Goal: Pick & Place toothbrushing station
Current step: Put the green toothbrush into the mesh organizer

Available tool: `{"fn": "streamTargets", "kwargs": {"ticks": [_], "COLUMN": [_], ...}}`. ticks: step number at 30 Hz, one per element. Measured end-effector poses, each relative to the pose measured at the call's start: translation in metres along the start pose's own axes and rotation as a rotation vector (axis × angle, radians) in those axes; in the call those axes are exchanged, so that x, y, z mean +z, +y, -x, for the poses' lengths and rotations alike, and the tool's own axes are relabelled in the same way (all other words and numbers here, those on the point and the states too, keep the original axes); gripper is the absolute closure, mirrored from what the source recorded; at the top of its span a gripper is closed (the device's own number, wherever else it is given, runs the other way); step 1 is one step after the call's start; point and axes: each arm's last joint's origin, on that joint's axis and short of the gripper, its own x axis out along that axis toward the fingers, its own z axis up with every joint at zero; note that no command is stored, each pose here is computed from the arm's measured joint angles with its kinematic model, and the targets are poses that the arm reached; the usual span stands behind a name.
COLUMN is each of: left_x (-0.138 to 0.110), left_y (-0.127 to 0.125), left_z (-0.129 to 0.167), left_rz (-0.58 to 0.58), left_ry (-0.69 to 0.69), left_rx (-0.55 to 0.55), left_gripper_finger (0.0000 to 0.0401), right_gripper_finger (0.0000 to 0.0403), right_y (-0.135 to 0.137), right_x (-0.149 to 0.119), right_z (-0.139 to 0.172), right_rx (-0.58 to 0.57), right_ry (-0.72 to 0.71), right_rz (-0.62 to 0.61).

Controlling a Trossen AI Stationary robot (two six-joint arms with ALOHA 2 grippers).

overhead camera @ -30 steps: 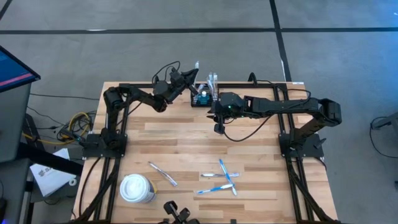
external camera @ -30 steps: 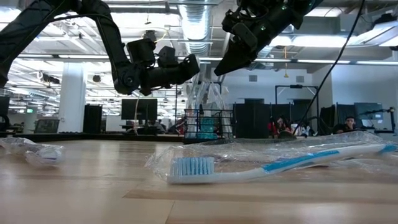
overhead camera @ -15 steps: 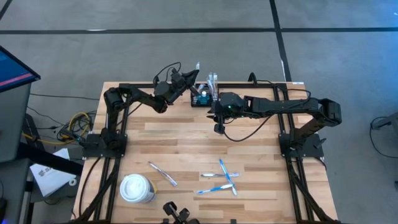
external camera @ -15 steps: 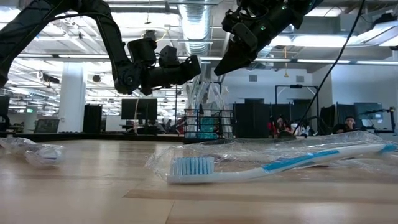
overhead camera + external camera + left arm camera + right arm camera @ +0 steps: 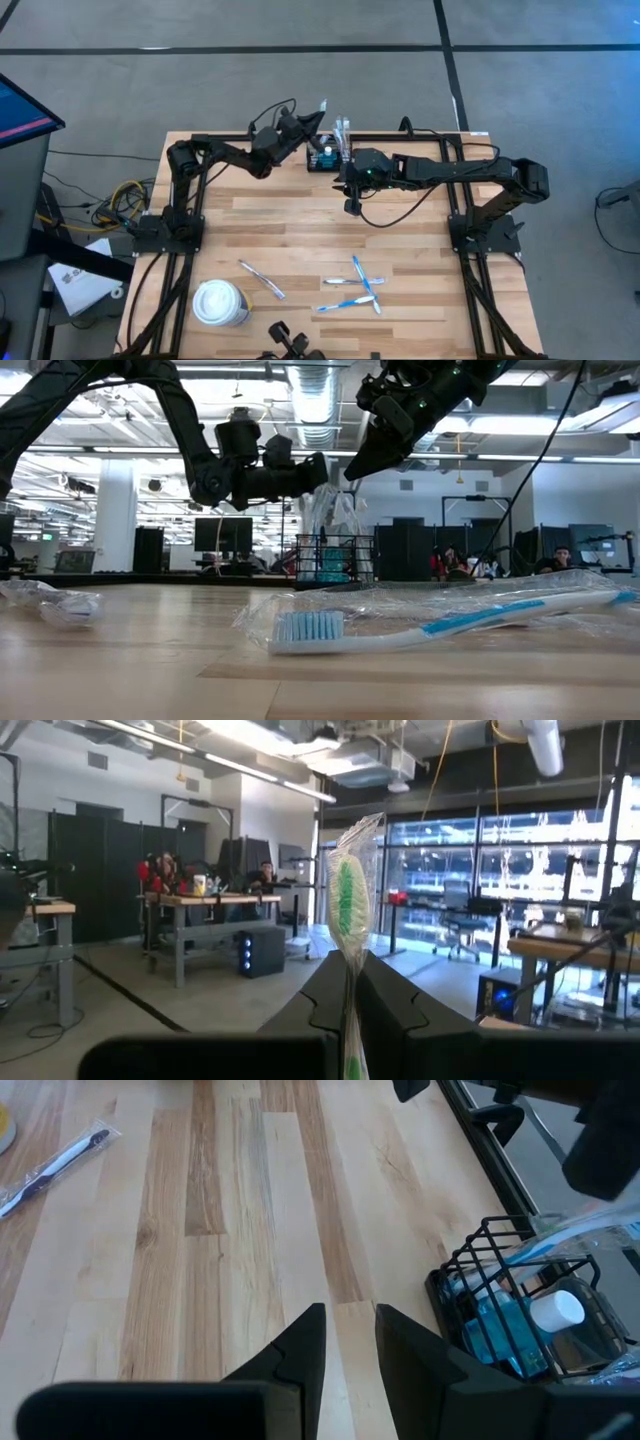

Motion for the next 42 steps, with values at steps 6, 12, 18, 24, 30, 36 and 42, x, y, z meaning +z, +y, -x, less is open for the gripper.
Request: {"fn": "streamTargets", "kwargs": {"ticks": [6,12,18,24,30,36,42], "left_x": [0.0,0.0,0.0,0.003,0.022,0.023,0.023], "left_y": [0.0,0.0,-0.001,-0.001,0.0,0.0,0.0], "left_z": [-0.002,-0.002,-0.002,-0.001,0.007,0.009,0.009], "left_rz": [-0.004,-0.002,-0.001,-0.002,-0.01,-0.022,-0.004], "left_ry": [0.008,0.007,0.007,0.015,0.052,0.167,0.167], "left_rx": [-0.001,-0.005,-0.01,-0.03,-0.032,-0.03,-0.028], "left_gripper_finger": [0.0395,0.0395,0.0395,0.0381,0.0372,0.0382,0.0388], "right_gripper_finger": [0.0321,0.0321,0.0321,0.0321,0.0321,0.0321,0.0321], "right_y": [0.0,0.0,0.0,0.0,0.0,0.0,0.0], "right_x": [0.0,0.0,0.0,-0.001,-0.001,-0.001,-0.001], "right_z": [0.0,0.0,0.0,0.0,0.0,0.0,0.0], "right_rx": [0.0,0.0,0.0,0.001,0.001,0.0,0.001], "right_ry": [0.0,0.001,0.003,0.005,0.011,0.006,0.007], "right_rz": [0.0,0.0,0.0,0.0,0.0,-0.001,-0.002]}}
